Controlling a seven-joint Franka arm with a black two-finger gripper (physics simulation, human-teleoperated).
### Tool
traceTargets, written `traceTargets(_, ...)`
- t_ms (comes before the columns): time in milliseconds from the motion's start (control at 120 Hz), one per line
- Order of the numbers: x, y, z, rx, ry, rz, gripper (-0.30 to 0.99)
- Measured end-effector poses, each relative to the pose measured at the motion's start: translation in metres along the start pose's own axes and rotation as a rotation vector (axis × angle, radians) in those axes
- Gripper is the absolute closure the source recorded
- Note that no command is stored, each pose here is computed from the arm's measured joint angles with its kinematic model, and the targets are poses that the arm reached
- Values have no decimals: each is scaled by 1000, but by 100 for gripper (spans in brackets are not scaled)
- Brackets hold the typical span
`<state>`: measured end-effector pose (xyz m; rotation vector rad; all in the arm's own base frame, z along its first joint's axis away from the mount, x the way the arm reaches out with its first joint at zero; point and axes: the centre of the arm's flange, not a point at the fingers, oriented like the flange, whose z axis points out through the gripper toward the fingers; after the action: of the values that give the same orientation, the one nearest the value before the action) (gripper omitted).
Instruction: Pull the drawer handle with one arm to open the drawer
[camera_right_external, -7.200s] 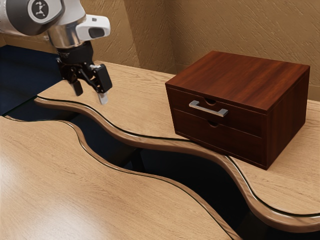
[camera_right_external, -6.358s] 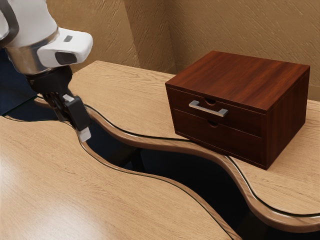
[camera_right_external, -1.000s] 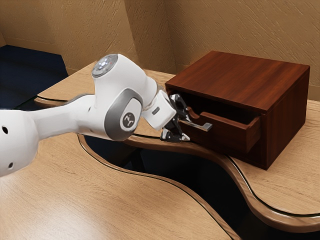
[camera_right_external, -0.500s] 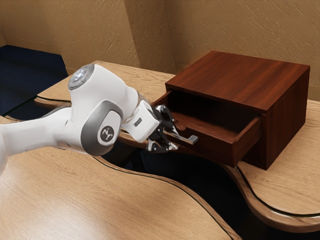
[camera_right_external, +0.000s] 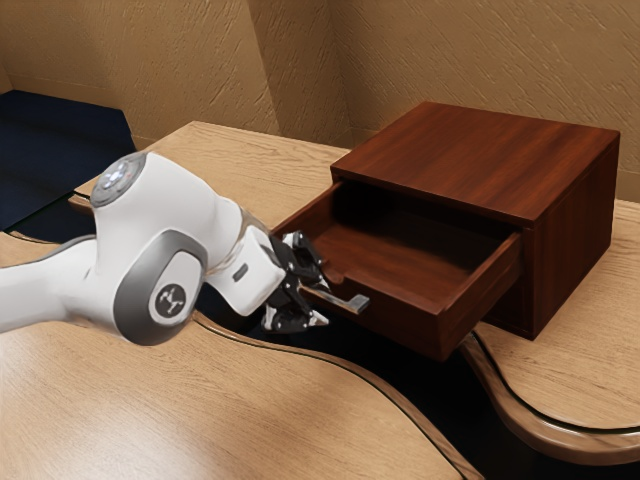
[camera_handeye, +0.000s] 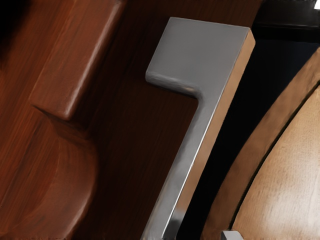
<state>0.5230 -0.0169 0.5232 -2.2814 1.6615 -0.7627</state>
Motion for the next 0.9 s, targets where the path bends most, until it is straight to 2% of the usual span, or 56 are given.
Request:
traceTargets(25,-1,2,-3,0,3,-3,61)
traceTargets(58,-1,4,-7,1,7,-7,64)
traceTargets(108,-3,9,-9,-5,13,-17,56)
traceTargets(167,-3,14,-9,-13,12,-14,54)
traceTargets(358,-4,29,-17,-20,15,-4,60)
traceTargets(425,-4,31,-19,-22,25,-16,51)
traceTargets(467,-4,31,-21,-17,20,-6,60)
traceTargets(617,-4,34,-16,-27,15,-3,45)
traceTargets(633,-4,33,-15,-27,15,-4,49)
traceTargets(733,-3,30,-16,-26,27,-24,52)
traceTargets(825,-3,24,-19,-15,28,-26,75)
traceTargets(900,-2,23,-20,-13,25,-20,75)
